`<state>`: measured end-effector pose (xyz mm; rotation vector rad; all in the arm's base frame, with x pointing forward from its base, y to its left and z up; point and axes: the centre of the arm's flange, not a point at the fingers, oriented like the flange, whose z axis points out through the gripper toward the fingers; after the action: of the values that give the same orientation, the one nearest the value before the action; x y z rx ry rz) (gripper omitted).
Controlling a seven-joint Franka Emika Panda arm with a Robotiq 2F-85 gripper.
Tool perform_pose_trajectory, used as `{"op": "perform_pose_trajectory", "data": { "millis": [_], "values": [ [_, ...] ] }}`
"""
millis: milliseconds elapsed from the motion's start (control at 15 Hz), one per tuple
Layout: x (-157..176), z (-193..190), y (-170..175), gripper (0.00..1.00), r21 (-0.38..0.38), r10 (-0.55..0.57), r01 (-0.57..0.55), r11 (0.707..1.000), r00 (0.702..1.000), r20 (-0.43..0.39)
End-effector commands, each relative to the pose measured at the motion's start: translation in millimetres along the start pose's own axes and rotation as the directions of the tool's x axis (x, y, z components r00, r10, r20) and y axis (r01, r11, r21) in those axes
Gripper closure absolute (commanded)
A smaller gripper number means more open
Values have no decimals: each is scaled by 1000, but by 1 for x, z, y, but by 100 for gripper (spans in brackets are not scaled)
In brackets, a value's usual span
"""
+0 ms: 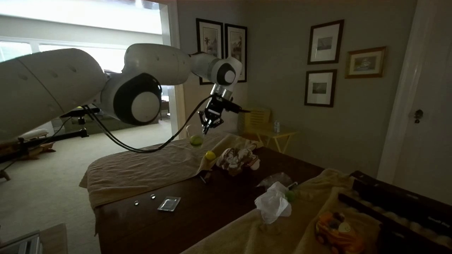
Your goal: Move the clear cup to the left.
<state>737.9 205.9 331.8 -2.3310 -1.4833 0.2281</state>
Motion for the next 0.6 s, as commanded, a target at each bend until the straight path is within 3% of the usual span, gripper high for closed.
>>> {"op": "perform_pose_trajectory", "data": {
  "millis": [0,200,267,533],
  "values": [
    [59,-28,36,99,-24,-115,118,993,988,106],
    [72,-23,25,99,-59,-282,286,956,957,72],
    [21,10,-15,94,-37,-192,195,980,979,67],
    [27,10,-18,94,-49,-256,259,965,965,63]
  ]
}}
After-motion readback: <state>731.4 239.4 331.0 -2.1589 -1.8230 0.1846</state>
